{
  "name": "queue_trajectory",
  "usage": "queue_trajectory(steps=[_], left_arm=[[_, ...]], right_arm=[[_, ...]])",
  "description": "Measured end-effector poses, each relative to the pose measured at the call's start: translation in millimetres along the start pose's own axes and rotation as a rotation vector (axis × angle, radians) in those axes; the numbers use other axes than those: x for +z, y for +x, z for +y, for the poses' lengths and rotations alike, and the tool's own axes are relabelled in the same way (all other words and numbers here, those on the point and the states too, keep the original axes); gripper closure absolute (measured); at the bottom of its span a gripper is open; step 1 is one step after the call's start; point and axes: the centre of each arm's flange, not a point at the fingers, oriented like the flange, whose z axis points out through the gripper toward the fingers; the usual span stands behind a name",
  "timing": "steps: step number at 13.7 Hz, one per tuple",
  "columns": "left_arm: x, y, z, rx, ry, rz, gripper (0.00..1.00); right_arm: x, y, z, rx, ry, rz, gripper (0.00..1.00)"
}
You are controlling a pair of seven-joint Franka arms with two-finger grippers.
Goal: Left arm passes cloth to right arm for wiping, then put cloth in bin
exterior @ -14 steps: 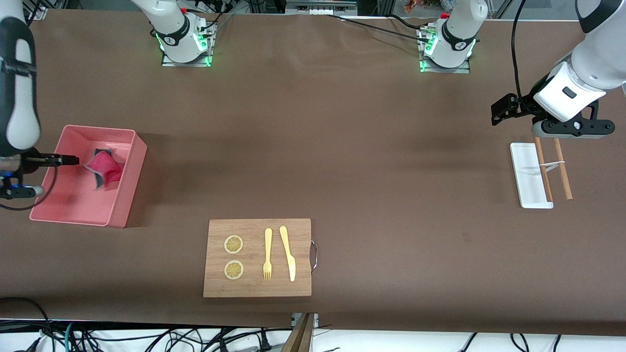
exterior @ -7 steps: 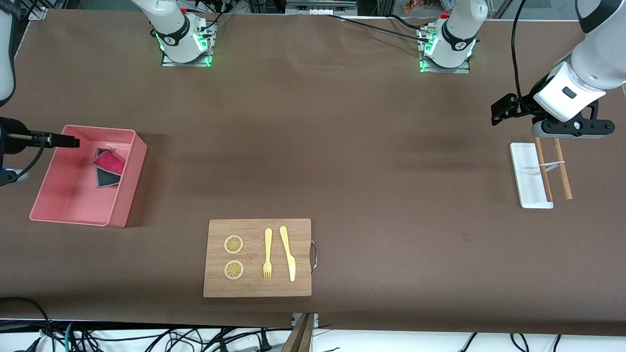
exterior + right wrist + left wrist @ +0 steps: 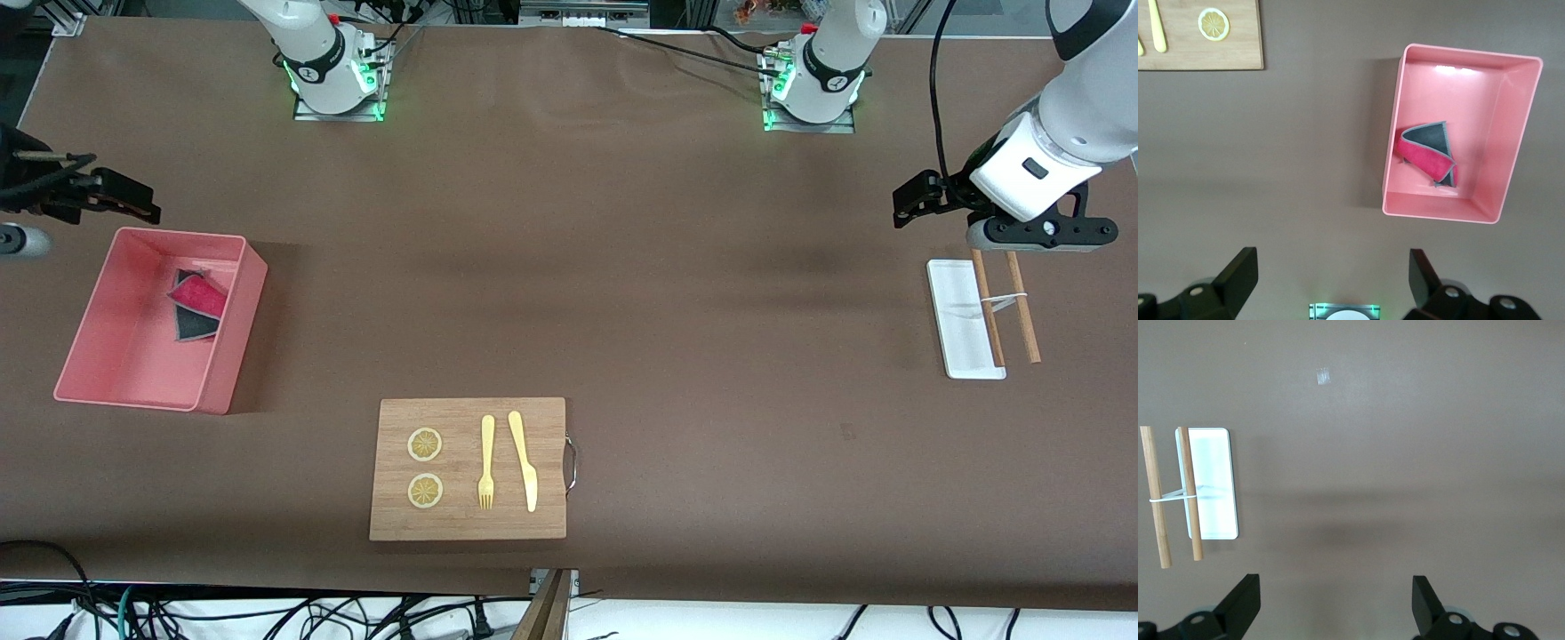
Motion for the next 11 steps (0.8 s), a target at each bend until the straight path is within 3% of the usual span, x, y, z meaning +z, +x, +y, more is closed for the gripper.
queue_trajectory(steps=[4, 11], left_arm=[[0, 0, 0, 0.000, 0.000, 0.000, 0.00], [0, 0, 0, 0.000, 0.000, 0.000, 0.00]], right_arm=[[-24, -19, 2, 0.006, -0.002, 0.043, 0.00], [-11, -16, 3, 0.007, -0.003, 0.013, 0.00]])
